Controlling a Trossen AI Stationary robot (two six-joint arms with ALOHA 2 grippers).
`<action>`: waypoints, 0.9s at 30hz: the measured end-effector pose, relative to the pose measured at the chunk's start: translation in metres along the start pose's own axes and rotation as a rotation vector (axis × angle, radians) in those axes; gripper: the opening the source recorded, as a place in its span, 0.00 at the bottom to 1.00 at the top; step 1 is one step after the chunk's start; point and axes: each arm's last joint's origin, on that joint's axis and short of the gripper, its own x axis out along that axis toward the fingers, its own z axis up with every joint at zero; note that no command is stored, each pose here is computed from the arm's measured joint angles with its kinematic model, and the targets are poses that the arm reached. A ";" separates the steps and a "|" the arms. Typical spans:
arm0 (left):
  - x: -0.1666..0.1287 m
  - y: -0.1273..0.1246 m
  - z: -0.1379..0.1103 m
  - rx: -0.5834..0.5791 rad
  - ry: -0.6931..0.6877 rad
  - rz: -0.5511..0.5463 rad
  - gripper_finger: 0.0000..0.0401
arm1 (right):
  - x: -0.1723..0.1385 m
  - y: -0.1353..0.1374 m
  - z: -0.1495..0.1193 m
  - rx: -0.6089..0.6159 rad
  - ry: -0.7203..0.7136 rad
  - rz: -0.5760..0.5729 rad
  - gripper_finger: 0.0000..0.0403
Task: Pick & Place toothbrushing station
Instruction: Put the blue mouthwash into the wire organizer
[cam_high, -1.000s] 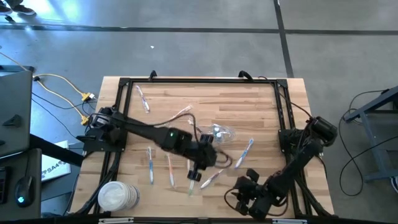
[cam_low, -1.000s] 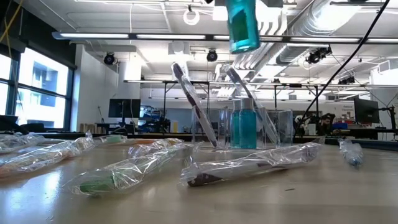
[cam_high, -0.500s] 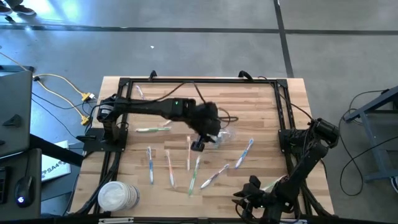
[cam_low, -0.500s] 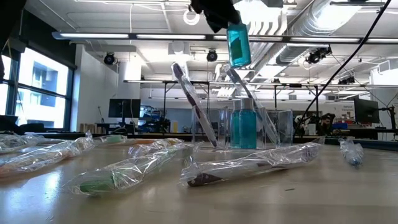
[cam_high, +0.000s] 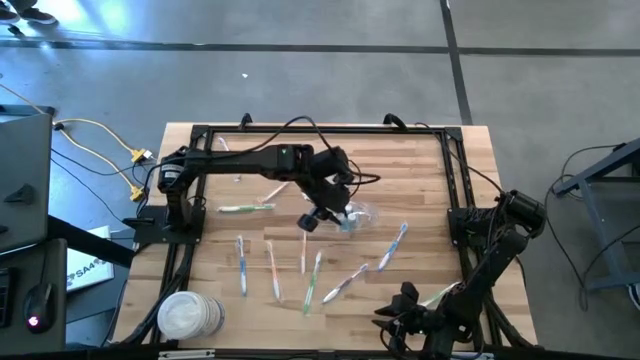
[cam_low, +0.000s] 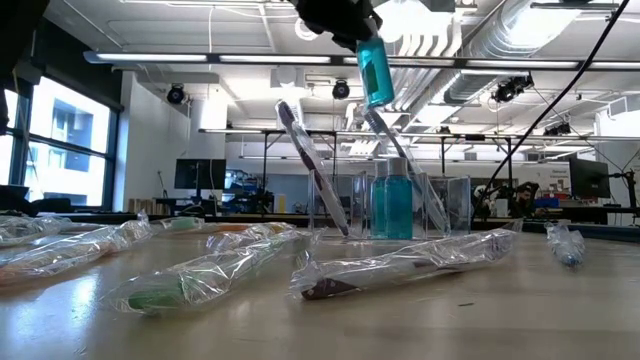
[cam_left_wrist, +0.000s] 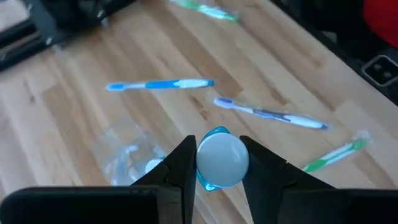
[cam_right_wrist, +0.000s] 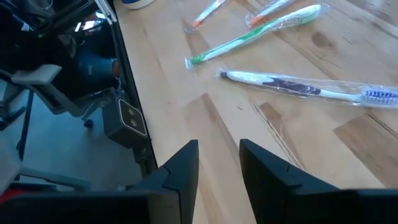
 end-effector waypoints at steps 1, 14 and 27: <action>0.000 0.000 0.000 0.021 -0.006 -0.009 0.23 | 0.000 0.001 0.000 0.006 -0.001 0.005 0.27; 0.026 0.011 -0.025 0.079 0.005 -0.065 0.23 | 0.000 0.008 0.002 0.066 -0.016 0.065 0.27; 0.028 0.027 -0.047 0.043 -0.019 -0.046 0.23 | 0.000 0.009 0.002 0.069 -0.017 0.070 0.27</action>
